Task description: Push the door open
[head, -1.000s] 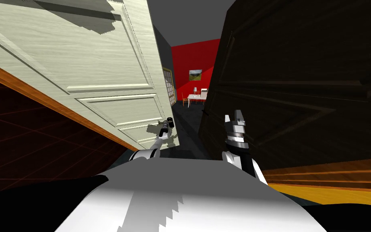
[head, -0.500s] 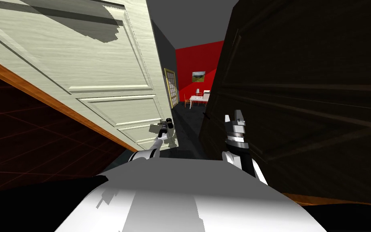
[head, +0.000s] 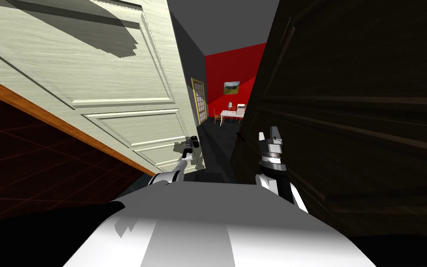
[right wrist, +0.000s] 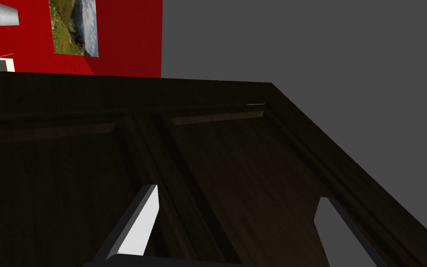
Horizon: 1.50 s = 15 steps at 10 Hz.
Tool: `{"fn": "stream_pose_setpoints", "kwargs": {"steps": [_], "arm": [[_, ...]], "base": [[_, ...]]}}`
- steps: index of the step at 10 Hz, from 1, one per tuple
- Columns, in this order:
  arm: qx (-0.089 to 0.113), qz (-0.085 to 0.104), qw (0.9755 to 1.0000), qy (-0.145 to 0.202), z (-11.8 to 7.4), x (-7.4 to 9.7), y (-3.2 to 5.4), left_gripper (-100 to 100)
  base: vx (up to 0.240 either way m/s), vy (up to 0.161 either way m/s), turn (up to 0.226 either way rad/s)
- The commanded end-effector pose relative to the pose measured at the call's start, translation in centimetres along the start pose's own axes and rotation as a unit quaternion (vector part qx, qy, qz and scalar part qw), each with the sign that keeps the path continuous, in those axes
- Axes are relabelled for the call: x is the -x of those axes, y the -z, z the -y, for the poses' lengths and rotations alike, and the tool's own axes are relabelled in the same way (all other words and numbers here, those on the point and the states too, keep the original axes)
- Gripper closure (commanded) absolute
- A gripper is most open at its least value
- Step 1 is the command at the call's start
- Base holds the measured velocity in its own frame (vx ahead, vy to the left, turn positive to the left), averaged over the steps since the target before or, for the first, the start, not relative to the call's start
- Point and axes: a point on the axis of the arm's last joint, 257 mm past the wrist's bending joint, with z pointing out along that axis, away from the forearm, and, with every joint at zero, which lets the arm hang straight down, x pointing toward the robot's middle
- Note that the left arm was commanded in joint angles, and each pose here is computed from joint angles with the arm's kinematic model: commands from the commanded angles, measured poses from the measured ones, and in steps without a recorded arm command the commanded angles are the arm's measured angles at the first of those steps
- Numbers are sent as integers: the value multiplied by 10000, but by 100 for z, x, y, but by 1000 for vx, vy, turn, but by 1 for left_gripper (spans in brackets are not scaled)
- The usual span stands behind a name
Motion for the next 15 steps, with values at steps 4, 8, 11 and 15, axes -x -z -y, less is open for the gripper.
{"fn": "stream_pose_setpoints", "kwargs": {"steps": [4,8,11,15], "arm": [[-82,43,9999,-46,77,30,-35,100],[-115,47,9999,-101,104,-53,-48,100],[-122,46,9999,-113,110,-80,-50,100],[-129,45,9998,-125,116,-108,-51,100]], "base": [[143,37,63],[175,30,182],[128,26,96],[17,4,44]]}}
